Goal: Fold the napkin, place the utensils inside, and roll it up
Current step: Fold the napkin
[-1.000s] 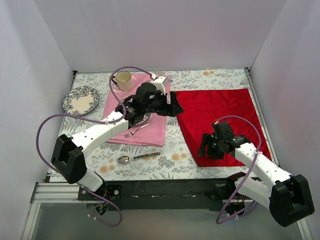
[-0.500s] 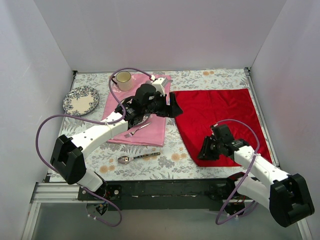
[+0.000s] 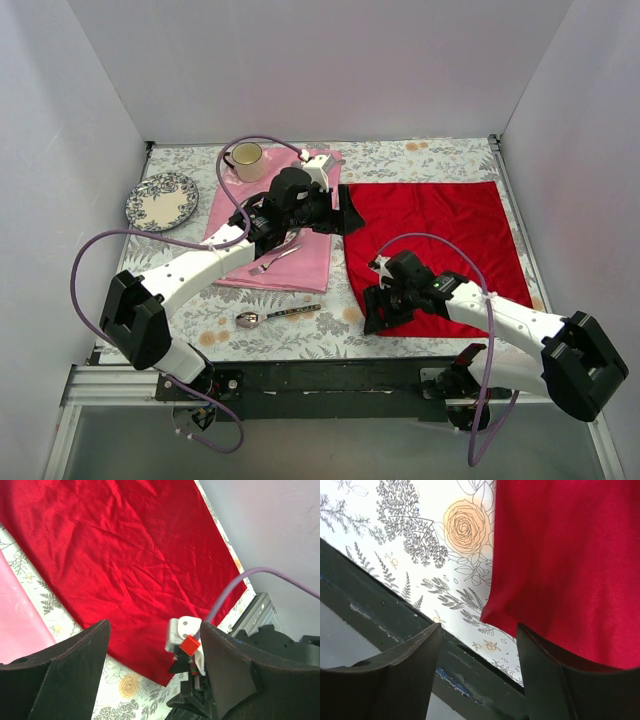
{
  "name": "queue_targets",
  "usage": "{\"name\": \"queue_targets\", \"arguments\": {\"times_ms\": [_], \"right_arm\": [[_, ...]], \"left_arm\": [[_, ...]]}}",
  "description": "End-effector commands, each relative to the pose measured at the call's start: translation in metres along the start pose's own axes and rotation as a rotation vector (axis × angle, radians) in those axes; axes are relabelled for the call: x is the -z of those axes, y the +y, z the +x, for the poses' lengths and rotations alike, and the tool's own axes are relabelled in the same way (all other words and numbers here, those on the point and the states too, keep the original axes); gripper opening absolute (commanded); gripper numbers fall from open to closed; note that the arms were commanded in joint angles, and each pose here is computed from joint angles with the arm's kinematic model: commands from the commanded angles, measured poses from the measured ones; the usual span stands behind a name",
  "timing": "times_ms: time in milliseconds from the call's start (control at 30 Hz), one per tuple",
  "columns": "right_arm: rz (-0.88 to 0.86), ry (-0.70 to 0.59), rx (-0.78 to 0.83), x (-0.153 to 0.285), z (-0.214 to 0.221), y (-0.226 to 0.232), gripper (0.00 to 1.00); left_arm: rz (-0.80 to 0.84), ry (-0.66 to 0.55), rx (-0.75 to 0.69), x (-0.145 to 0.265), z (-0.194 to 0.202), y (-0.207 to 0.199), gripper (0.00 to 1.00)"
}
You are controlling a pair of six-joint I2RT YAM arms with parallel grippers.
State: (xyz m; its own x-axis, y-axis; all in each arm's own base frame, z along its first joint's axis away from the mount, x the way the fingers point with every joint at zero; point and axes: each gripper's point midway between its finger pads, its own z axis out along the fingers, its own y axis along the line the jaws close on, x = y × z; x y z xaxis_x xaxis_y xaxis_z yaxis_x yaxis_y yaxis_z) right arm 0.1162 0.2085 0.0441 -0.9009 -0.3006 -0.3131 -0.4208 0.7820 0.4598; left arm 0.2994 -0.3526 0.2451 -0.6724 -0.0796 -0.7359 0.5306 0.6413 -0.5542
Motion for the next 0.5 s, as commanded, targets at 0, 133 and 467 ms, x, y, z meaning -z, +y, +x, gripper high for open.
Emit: {"name": "queue_targets", "arguments": {"times_ms": [0, 133, 467], "right_arm": [[0.07, -0.115, 0.11, 0.013, -0.025, -0.001, 0.7], [0.087, -0.073, 0.158, 0.002, -0.029, 0.011, 0.65], [0.379, 0.007, 0.374, -0.023, -0.027, 0.018, 0.54]], "left_arm": [[0.007, -0.07, -0.027, 0.021, -0.019, -0.011, 0.73], [0.004, -0.078, -0.03, 0.023, -0.021, -0.011, 0.73], [-0.023, -0.087, -0.043, 0.029, -0.022, -0.007, 0.75]]}}
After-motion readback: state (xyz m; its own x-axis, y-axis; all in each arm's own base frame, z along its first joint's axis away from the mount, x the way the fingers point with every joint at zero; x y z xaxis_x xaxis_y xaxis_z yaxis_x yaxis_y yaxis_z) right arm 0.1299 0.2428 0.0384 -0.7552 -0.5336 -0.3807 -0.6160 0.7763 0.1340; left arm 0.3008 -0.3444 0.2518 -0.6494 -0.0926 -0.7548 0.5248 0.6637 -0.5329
